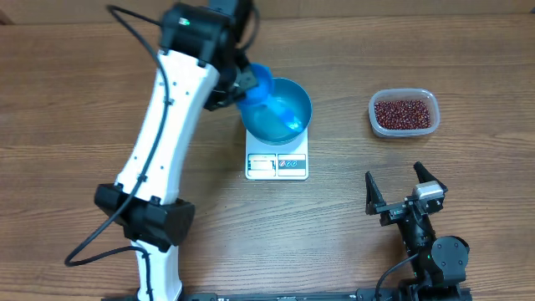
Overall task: Scoop item into bowl and weigh 150g on scale
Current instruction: 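Lift the blue scoop with the left gripper over the teal bowl, then move the right gripper toward the scoop held above the bowl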
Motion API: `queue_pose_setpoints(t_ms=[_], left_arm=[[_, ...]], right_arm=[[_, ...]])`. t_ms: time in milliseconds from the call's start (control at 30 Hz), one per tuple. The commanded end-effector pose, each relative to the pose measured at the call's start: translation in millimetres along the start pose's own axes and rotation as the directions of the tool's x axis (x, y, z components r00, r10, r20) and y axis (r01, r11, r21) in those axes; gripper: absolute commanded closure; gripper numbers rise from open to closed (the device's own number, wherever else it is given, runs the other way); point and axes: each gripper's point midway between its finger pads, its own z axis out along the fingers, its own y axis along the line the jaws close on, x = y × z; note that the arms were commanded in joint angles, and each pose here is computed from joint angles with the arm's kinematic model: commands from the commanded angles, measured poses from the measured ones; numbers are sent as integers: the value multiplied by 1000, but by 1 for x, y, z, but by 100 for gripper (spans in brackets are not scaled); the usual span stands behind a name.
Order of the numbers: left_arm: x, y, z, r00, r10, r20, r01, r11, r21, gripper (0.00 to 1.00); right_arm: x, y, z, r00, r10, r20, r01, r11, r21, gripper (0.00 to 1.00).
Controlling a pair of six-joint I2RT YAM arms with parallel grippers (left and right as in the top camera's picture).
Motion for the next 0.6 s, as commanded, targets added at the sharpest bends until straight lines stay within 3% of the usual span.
queue_pose_setpoints(t_ms=[0,567], left_arm=[[-1,-3,-7,992,-79,101,85,995,-49,96],[16,-18,-6,994,-91,53,92,996,-10,96]], right_arm=[[2,1,0,1000,-9,2,9,1000,-3,0],[-3,1,0,1000,-12,22,13,1000,-2,0]])
